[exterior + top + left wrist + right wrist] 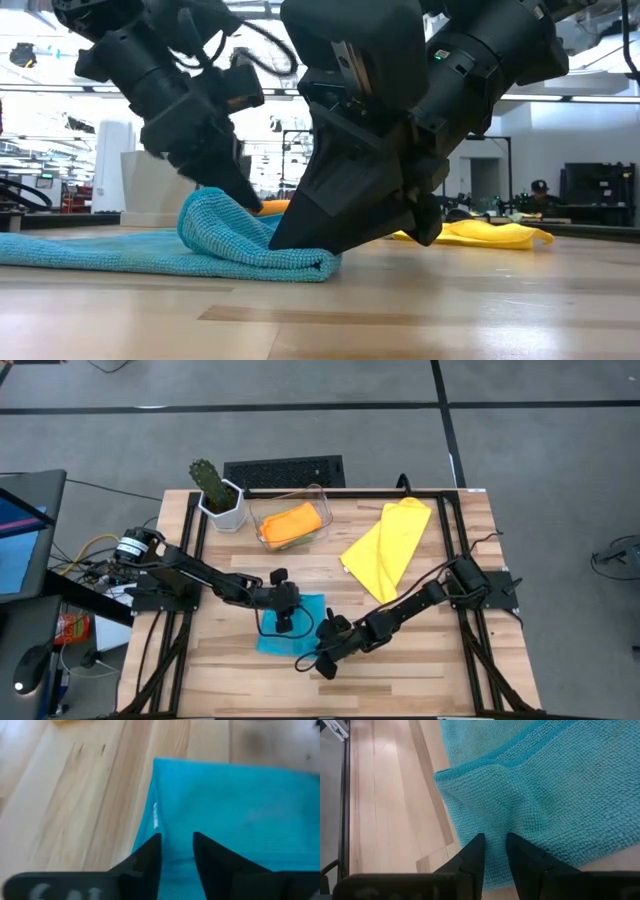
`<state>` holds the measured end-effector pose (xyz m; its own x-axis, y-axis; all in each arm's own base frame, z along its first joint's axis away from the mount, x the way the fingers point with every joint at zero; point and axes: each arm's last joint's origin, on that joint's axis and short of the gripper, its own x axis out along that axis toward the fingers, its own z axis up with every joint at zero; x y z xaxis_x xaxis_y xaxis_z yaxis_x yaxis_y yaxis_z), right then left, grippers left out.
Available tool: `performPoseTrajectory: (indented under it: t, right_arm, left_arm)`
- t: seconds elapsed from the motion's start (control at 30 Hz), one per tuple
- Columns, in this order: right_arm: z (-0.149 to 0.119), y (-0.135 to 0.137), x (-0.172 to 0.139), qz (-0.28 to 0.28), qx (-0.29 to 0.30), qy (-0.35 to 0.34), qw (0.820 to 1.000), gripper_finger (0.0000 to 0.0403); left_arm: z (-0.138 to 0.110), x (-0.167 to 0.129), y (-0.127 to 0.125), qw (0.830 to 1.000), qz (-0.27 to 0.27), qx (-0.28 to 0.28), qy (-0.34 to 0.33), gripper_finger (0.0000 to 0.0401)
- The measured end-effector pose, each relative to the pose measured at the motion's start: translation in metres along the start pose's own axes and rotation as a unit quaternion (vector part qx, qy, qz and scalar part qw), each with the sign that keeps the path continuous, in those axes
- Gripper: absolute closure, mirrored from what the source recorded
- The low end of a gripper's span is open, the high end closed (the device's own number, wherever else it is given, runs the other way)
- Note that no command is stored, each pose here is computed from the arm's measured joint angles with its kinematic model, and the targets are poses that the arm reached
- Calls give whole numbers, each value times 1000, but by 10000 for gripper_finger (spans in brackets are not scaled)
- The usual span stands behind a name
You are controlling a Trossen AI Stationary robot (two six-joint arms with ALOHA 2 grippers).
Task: Fold microfiber towels
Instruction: Fold the blue microfiber cloth
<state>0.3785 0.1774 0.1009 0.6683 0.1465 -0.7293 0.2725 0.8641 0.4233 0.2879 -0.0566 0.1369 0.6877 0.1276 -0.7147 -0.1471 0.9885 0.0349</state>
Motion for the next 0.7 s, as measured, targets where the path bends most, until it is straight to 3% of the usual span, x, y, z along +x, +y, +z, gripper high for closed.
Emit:
performPoseTrajectory:
  t: [0.13,0.23,0.43,0.7]
  right_arm:
    - [0,0,0,0,0,0,1000,294]
    - [0,0,0,0,0,0,1000,294]
    - [0,0,0,1,0,1,1000,294]
    - [0,0,0,1,0,2,1000,294]
  left_arm:
    - [0,1,3,1000,16,2,0,266]
    - [1,2,8,1000,9,4,5,265]
    - [-2,8,13,1000,-19,-4,24,305]
    - [-8,17,11,999,-12,-15,42,349]
